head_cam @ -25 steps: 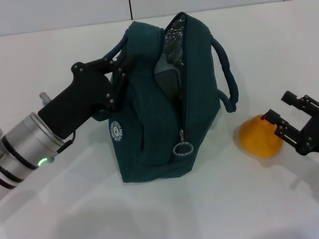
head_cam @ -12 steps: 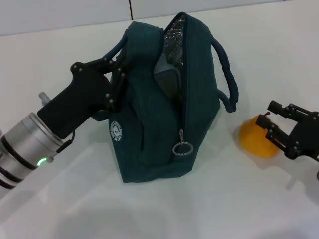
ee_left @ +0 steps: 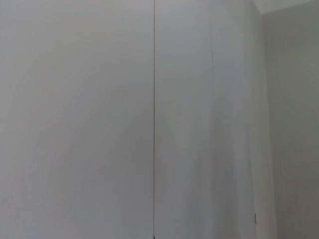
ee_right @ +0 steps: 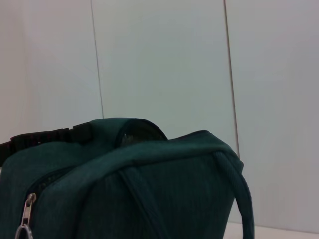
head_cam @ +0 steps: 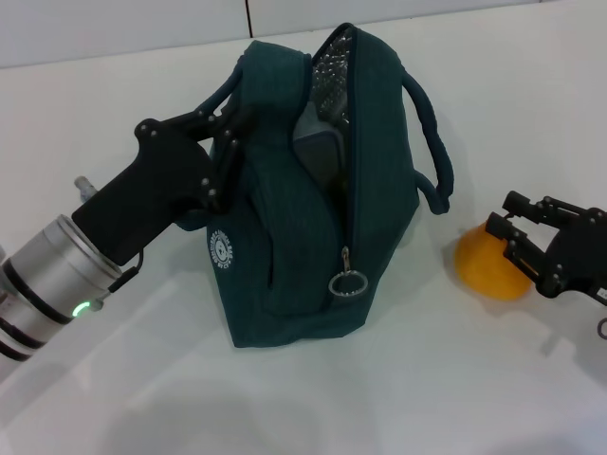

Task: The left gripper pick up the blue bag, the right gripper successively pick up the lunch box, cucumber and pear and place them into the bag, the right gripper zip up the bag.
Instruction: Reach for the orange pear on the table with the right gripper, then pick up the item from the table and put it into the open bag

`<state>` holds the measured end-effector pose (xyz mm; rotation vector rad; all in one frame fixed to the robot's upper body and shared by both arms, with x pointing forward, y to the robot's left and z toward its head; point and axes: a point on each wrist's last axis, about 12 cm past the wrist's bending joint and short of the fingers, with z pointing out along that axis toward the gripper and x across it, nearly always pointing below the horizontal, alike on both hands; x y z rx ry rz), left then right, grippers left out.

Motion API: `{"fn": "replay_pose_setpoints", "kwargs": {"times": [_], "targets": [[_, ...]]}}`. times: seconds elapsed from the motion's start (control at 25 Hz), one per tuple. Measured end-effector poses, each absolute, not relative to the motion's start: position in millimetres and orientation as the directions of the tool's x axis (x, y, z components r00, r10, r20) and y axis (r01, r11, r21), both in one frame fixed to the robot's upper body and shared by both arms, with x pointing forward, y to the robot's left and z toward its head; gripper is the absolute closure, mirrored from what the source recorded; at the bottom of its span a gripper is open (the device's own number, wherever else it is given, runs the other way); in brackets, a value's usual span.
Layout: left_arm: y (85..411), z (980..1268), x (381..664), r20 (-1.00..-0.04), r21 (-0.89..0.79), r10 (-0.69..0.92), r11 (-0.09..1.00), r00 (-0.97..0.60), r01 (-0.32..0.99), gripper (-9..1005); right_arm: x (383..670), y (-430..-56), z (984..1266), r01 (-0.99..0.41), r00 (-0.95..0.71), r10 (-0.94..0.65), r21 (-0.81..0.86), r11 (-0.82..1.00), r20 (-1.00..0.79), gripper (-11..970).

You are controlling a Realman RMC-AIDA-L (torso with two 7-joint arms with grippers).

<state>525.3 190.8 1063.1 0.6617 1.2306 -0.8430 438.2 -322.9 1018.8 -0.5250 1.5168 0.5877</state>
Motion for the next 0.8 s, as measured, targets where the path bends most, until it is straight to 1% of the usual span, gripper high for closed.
{"fn": "replay_pose_setpoints", "kwargs": {"times": [0.16,0.4,0.6,0.8], "targets": [[189.7,1063.7,525.6,-0.974,-0.009,-0.194,0.540,0.114,0.841,951,439.8,-320.7,1018.0,-0.660,-0.039,0.025,0.045,0.750,-0.999,642],[189.4,1063.8,525.7,-0.974,-0.009,-0.195,0.540,0.114,0.842,951,440.2,-319.7,1018.0,-0.667,-0.038,0.020,0.040,0.744,-0.999,691],[189.9,1063.4,525.4,-0.974,-0.011,-0.195,0.542,0.113,0.840,951,440.7,-319.8,1018.1,-0.667,-0.034,0.014,0.034,0.744,-0.999,862],[190.3,1063.3,525.4,-0.974,-0.011,-0.194,0.543,0.113,0.840,951,441.0,-320.1,1018.4,-0.667,-0.018,-0.002,0.010,0.745,-1.000,890]]}}
